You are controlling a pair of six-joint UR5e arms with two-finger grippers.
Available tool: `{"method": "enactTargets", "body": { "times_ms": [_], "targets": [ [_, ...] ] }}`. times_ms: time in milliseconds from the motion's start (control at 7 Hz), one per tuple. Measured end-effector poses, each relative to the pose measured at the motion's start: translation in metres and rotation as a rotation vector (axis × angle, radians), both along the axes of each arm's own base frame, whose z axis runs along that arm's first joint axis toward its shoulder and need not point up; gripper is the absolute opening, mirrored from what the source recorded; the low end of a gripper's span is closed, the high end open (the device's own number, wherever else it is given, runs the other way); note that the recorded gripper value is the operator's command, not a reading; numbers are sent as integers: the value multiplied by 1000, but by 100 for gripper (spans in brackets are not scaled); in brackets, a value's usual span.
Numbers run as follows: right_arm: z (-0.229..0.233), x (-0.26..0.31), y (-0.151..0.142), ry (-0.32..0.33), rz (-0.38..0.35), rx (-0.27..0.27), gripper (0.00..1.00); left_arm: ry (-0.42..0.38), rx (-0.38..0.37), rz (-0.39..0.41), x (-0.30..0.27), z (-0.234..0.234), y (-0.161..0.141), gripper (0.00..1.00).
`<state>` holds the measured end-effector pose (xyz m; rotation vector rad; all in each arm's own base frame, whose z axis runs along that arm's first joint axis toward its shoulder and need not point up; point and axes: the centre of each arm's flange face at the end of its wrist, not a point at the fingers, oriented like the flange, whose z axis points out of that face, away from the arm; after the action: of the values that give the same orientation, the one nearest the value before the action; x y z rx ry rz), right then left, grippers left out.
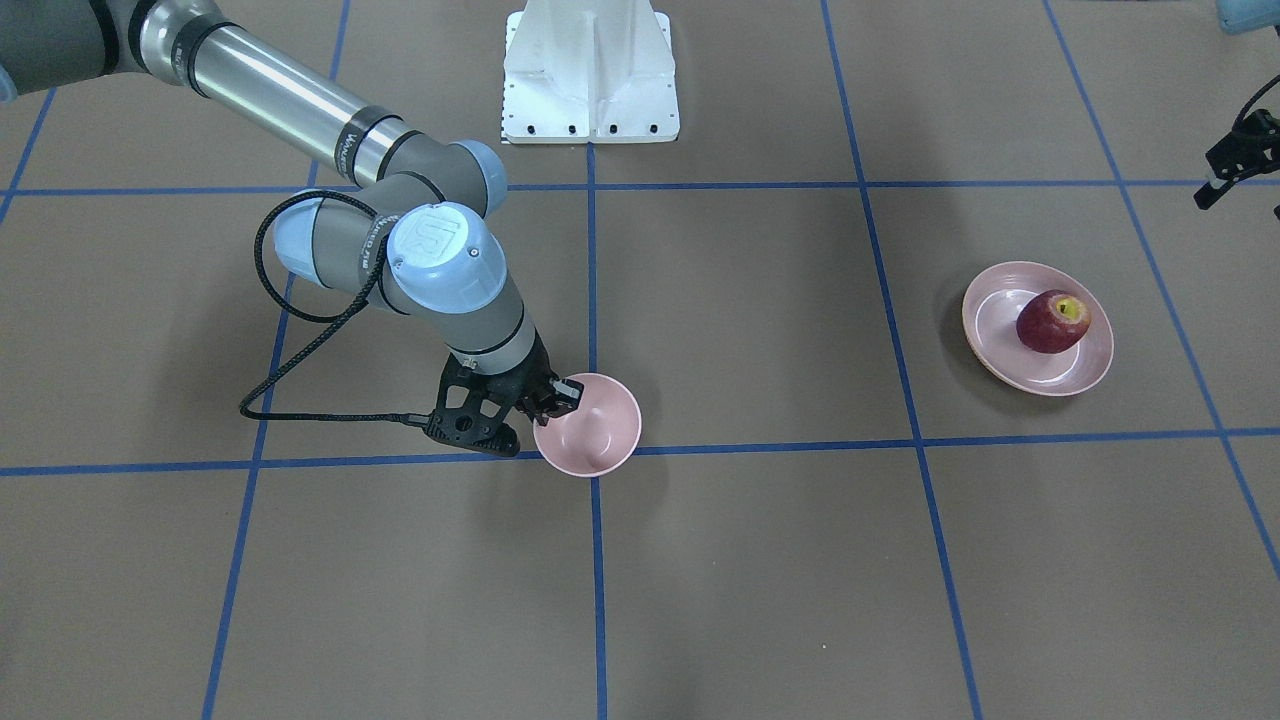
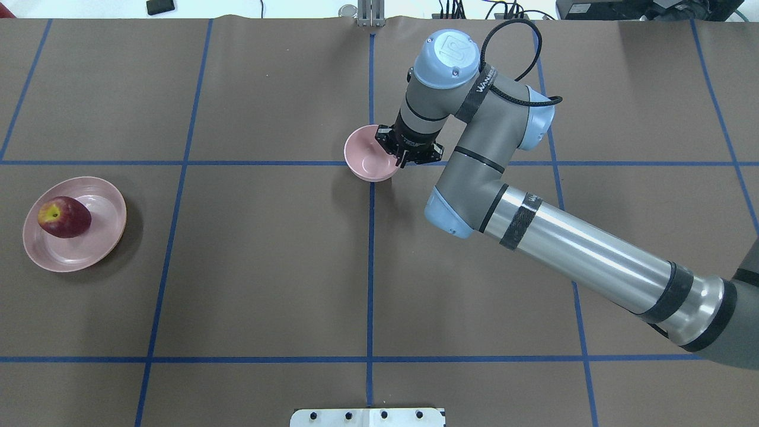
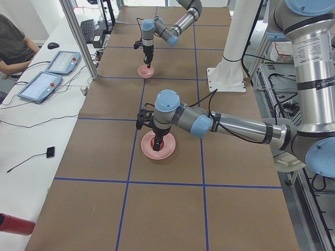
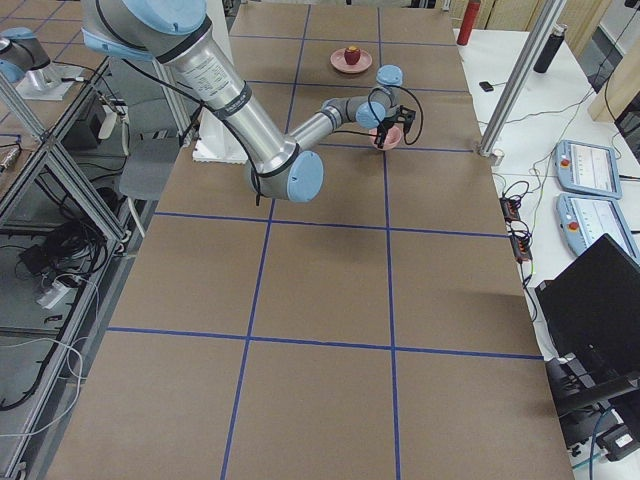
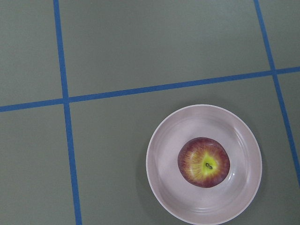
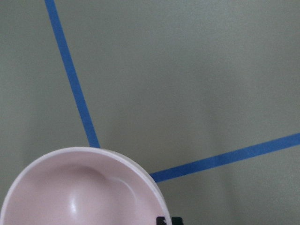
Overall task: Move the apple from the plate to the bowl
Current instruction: 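Slide the pink bowl with the right gripper toward the table center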
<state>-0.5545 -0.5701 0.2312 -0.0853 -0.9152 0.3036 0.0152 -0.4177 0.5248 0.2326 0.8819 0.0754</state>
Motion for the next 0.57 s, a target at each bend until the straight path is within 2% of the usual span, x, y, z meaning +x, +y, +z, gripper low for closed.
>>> {"method": "enactTargets", "body": {
  "times_ms": [143,286,571],
  "targets": [
    [0,-2,2,0,-4,0,53,0,0,0,0,0,0,98],
    [0,-3,4,0,-7,1,98,0,-1,2,1,0,0,98],
    [-8,2,7,-16,-5,8,99,-6,-15,28,15,4,0,98]
  ]
}}
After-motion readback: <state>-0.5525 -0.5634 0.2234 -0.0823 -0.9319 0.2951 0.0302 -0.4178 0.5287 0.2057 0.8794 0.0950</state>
